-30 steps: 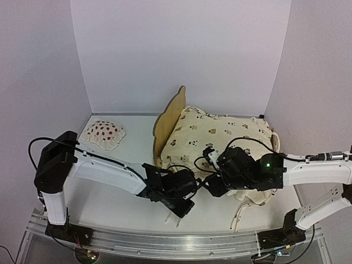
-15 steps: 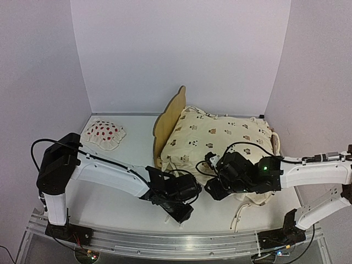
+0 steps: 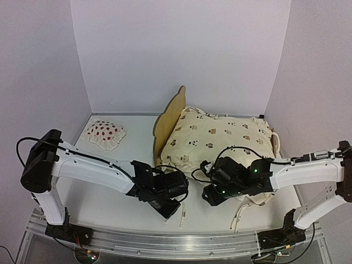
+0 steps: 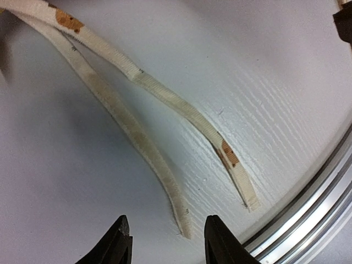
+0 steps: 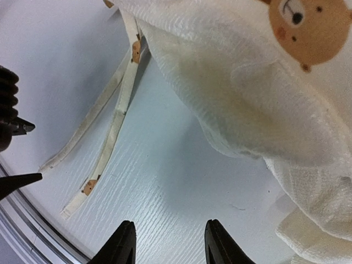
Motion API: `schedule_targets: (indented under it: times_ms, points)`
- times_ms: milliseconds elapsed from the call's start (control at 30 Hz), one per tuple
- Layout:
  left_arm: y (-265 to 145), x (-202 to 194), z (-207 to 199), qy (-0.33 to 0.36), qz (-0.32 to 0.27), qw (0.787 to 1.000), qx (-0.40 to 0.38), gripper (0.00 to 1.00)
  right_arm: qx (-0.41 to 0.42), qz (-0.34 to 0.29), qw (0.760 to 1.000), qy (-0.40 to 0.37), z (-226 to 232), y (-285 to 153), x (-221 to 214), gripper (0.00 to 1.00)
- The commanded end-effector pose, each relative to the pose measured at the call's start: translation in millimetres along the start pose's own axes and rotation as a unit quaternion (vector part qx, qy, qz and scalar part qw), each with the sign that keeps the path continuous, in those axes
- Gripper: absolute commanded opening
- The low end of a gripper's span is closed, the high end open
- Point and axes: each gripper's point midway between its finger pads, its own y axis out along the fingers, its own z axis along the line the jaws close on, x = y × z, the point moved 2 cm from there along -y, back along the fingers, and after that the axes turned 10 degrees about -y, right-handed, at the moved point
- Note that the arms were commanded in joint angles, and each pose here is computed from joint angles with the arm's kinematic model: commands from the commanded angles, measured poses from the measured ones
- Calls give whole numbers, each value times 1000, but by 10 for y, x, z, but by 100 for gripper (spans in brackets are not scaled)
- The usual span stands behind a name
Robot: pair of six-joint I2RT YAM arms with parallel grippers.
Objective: Set up the pet bed
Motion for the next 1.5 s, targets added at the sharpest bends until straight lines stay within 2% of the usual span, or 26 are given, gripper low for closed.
schedule_targets:
  times_ms: [0, 300, 367, 467, 500, 600, 767, 933, 1100, 1233, 1467]
  points:
    - [78, -24, 52, -5, -2, 1000, 17, 45, 25, 5, 1000, 6, 103, 17, 79, 44]
    - [398, -153, -17, 10, 27, 1000, 0, 37, 51, 40, 998, -8, 204, 129, -46, 44]
    - [426, -177, 12, 11, 29, 1000, 7, 28, 67, 54, 996, -10, 260, 163, -91, 44]
    - [437, -196, 105, 12, 23, 999, 25, 5, 97, 77, 992, -15, 375, 226, -149, 43]
    - [415, -202, 162, 11, 18, 999, 37, 1, 101, 85, 991, -16, 403, 262, -160, 43]
    - [279, -165, 426, -10, -5, 997, 71, 0, 115, 105, 988, -14, 499, 363, -179, 40]
    - [-19, -73, 742, -60, -38, 996, 50, 0, 124, 123, 984, -24, 648, 555, -143, 34]
    - [-182, -33, 876, -83, -56, 994, 35, 0, 139, 138, 980, -28, 803, 814, -96, 22]
    - [-311, 18, 963, -98, -74, 992, 32, 0, 164, 141, 976, -30, 993, 1055, 4, 18]
    - [-408, 42, 1046, -109, -87, 990, 32, 0, 193, 125, 973, -33, 1202, 1223, 229, 17]
    - [-601, 150, 1108, -127, -114, 985, 25, 0, 208, 41, 973, -96, 1455, 1428, 919, 15]
